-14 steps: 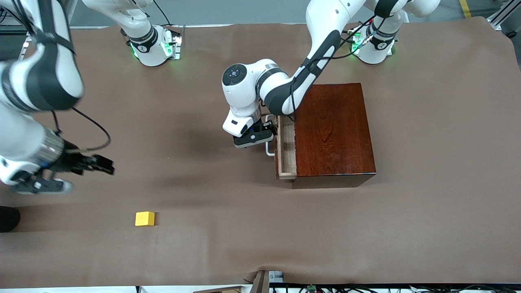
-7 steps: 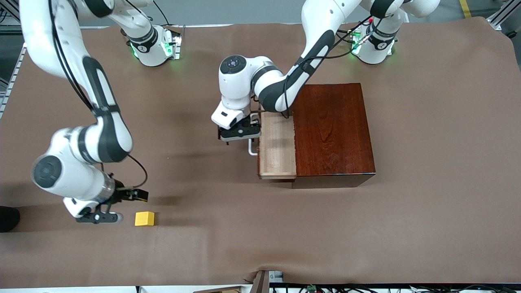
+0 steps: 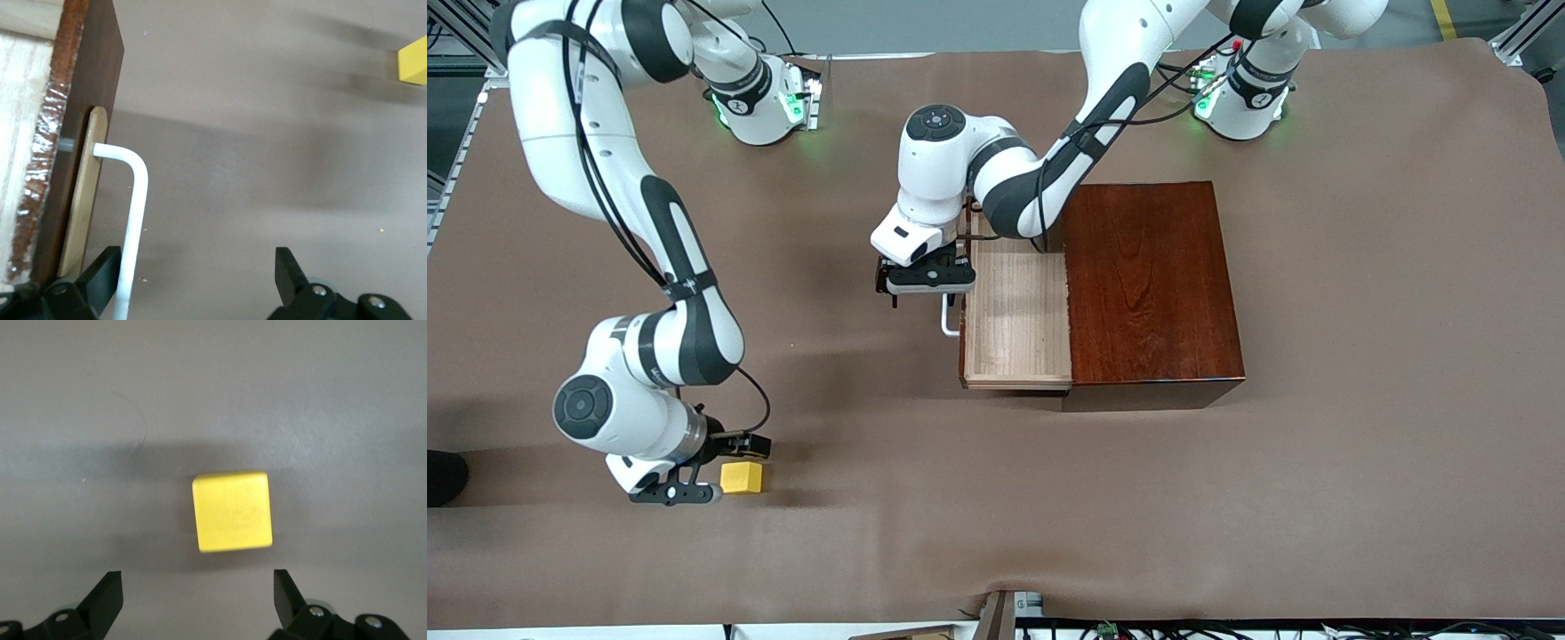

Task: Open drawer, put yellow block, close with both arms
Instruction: 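Pull the drawer open with the left gripper while the right gripper reaches the cube, then grasp the yellow cube with the right gripper while the left gripper withdraws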

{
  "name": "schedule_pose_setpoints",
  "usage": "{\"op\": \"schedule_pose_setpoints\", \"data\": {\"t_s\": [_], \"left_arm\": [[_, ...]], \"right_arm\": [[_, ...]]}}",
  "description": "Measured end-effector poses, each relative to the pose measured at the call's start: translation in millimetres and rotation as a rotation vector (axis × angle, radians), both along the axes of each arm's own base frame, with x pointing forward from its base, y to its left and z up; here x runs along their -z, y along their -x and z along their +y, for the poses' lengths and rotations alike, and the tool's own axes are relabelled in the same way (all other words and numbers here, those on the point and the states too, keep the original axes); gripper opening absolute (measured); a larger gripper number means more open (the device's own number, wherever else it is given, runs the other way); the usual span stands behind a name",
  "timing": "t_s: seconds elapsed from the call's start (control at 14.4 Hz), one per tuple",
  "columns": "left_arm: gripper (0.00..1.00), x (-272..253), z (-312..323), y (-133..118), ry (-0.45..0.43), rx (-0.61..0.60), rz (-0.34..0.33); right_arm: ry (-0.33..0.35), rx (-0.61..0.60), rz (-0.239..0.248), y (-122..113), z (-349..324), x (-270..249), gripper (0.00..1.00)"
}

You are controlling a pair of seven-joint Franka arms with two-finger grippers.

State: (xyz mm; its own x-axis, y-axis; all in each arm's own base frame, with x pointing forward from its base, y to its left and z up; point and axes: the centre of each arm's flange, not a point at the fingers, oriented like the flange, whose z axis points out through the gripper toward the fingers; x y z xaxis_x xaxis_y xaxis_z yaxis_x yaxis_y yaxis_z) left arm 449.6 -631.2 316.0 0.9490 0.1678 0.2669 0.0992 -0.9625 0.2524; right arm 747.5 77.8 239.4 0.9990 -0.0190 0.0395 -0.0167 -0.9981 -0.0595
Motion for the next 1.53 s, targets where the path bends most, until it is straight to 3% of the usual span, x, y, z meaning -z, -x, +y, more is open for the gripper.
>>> {"op": "schedule_pose_setpoints", "data": {"t_s": [0.28,0.49,0.63,0.84,0.97,1.04,1.18,1.39,1.53], "left_arm": [[1.00,-30.2,-6.7,1.7,0.038,0.003,-0.022],[1.00,-56.4,0.8,-6.6,0.035,-0.021,-0.033],[1.00,-86.1,31.5,-39.0,0.022,-0.092,-0.045],[1.00,-118.9,125.2,-123.5,-0.008,-0.247,-0.052],[1.00,-123.7,199.3,-177.1,-0.045,-0.314,-0.046],[1.00,-122.8,239.9,-202.4,-0.056,-0.336,-0.037],[1.00,-119.7,322.7,-244.5,-0.068,-0.365,-0.013],[1.00,-132.5,439.0,-276.5,-0.108,-0.343,0.021],[1.00,-153.5,499.2,-272.7,-0.127,-0.280,0.048]], "right_arm": [[0.000,0.005,-0.014,-12.2,-2.3,13.8,1.00],[0.000,0.010,-0.051,-18.8,-4.4,18.0,1.00],[0.002,0.019,-0.060,-20.4,-10.8,24.8,1.00],[0.004,0.030,-0.066,-21.4,-19.9,32.7,1.00],[0.004,0.031,-0.064,-21.3,-21.1,34.1,0.86],[0.004,0.030,-0.063,-21.2,-21.0,34.6,0.71],[0.003,0.029,-0.063,-21.2,-20.9,34.7,0.55],[0.002,0.024,-0.056,-23.4,-18.9,20.6,0.56],[0.003,0.009,0.039,-17.4,-16.1,-21.8,0.56]]}}
